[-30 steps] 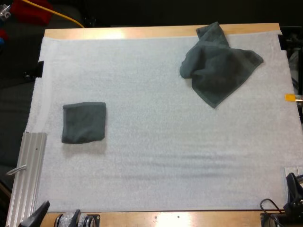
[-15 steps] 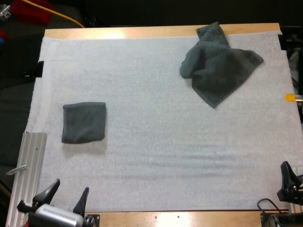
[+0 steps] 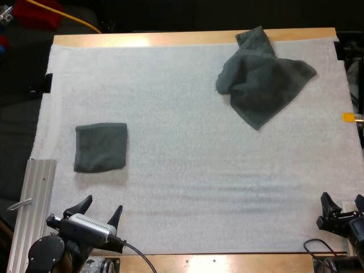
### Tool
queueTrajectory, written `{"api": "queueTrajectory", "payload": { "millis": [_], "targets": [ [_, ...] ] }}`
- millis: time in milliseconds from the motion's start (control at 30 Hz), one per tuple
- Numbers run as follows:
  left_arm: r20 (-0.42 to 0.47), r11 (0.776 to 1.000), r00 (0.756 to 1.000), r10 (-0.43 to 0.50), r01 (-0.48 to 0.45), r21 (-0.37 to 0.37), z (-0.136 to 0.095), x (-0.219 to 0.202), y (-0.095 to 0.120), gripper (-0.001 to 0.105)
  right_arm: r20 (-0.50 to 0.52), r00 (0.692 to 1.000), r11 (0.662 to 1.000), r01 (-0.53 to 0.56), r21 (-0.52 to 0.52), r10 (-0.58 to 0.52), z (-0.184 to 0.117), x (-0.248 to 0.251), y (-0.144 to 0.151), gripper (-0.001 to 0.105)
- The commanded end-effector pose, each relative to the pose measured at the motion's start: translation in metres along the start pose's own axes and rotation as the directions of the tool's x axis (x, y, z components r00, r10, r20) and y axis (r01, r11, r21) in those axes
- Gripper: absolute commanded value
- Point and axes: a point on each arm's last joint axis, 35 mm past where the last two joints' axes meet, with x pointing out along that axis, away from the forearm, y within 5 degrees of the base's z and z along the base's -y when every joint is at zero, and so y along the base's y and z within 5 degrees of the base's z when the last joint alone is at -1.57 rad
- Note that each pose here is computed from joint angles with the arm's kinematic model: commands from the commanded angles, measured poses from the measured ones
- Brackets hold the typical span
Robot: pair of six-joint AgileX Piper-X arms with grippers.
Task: Pick towel from pile, fold and stack
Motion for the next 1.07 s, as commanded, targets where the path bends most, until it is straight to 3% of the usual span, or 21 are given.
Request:
{"api": "queueTrajectory", "payload": {
  "millis": [0,400,667,1033],
  "targets": [
    [0.02,1.0,1.0,-0.01,0.01,0.003,0.005,0.001,0.0,0.064,-0.004,1.0,1.0,0.005,-0.006,-0.005,0.0,0.002,0.0,0.074],
    [0.014,1.0,1.0,-0.01,0.01,0.002,0.004,0.001,0.0,0.064,-0.044,0.999,1.0,0.001,-0.009,-0.001,-0.009,0.013,0.0,0.074],
    [0.014,1.0,1.0,-0.01,0.01,0.002,0.004,0.001,0.0,0.064,-0.041,0.999,0.98,-0.018,-0.199,0.01,-0.009,0.013,0.001,0.074],
    [0.014,1.0,1.0,-0.01,0.01,0.002,0.004,0.001,0.0,0.064,-0.043,0.999,0.979,-0.019,-0.202,0.01,-0.009,0.013,0.001,0.074]
  ]
}}
